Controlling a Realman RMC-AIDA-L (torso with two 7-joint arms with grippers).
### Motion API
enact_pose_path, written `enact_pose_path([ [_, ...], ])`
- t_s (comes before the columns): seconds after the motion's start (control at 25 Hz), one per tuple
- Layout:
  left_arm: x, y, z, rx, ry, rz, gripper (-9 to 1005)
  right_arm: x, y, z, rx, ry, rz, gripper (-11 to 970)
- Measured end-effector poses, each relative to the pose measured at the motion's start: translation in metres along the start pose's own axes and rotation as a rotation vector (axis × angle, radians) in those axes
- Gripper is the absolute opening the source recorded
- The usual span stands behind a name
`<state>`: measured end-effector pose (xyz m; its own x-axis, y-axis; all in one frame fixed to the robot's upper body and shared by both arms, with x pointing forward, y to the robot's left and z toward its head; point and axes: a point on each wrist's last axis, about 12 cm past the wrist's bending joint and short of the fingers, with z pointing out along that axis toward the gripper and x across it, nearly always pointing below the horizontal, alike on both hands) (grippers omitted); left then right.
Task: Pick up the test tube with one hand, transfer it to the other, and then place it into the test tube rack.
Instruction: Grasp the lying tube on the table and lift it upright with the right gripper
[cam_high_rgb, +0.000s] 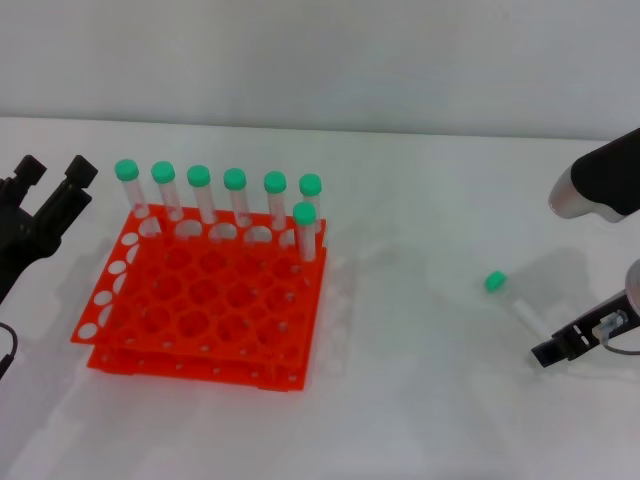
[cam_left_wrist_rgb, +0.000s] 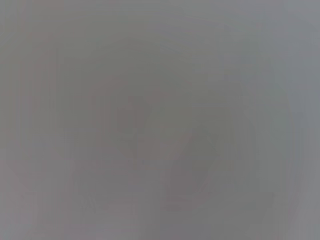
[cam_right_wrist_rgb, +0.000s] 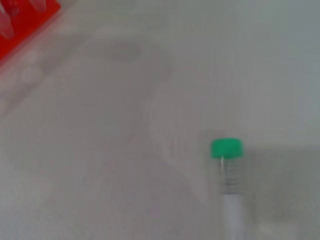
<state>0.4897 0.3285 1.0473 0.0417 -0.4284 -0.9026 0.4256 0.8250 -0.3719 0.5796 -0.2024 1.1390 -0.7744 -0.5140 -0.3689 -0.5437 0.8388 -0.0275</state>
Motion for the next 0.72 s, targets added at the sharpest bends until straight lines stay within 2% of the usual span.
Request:
enact_pose_path([
  [0.12,-0.0001,-0.0001,0.0004,0.000,-0.002,-0.001,878,-0.0008,0.0020,0.0012,-0.001,-0.002,-0.008,674],
  [0.36,0.0003,-0.0008,0.0014,0.004,-0.001,-0.005,878,0.0009,0.0020,0.0020,0.000,0.004,-0.016,595],
  [0.56,0.0029,-0.0023,0.0014,0.003,0.002,-0.015,877,0.0012,0.0019,0.0020,0.001,0.008,-0.030,384],
  [0.72,0.0033,-0.0028,0.0020,0.005,0.004,-0.016,877,0.0001,0.0037,0.0037,-0.001,0.019,-0.046,375],
])
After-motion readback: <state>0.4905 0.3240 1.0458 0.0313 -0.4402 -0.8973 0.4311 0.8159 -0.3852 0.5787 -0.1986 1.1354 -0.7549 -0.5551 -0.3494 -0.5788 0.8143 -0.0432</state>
